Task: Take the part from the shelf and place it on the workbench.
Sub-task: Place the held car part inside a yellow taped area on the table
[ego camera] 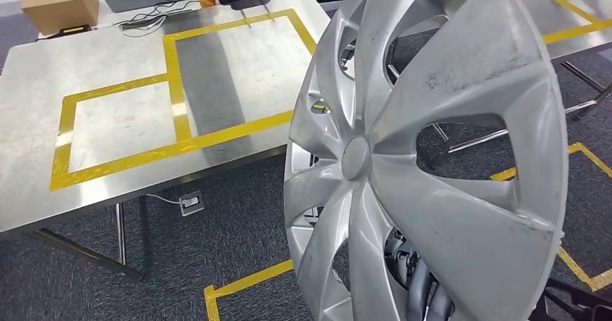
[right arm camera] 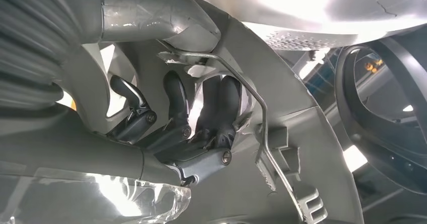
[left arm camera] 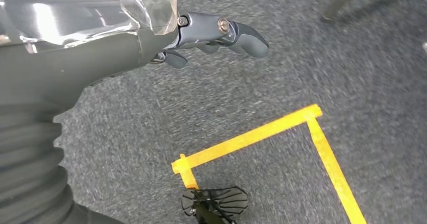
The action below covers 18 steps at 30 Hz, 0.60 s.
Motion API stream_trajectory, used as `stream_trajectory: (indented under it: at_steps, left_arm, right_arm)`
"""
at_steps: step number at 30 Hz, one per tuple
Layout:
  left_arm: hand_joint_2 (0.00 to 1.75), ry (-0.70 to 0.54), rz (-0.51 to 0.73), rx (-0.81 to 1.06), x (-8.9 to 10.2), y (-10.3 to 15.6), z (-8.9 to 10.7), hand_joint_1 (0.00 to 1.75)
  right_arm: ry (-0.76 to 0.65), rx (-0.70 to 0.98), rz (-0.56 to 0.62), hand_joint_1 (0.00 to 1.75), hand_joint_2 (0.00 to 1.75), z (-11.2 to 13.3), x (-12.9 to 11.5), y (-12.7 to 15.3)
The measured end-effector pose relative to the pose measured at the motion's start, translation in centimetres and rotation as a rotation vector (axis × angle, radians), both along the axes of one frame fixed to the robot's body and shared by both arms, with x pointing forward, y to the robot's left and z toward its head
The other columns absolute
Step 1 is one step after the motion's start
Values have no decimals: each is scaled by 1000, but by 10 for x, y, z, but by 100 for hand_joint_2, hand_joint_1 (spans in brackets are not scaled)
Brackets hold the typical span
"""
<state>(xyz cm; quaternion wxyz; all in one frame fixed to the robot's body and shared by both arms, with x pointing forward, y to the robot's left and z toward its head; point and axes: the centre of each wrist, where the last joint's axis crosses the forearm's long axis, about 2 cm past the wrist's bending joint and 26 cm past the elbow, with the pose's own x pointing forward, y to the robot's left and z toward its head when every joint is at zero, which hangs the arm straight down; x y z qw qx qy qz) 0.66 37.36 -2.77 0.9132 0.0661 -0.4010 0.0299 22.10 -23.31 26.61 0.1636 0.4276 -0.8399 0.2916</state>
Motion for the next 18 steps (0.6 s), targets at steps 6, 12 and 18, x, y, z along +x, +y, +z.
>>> stream_trajectory:
  at_steps: [6,12,18]
  left_arm:
    - [175,-15,13,-8,5,-2,-1,0]
    - [175,-13,27,-11,3,-4,-2,0]
    - [175,-17,42,-10,2,-4,-3,0]
  right_arm:
    - [4,-3,-2,161,175,-1,0,-1]
    - [4,-9,2,161,175,0,1,0]
    - [-2,-8,6,161,175,2,3,1]
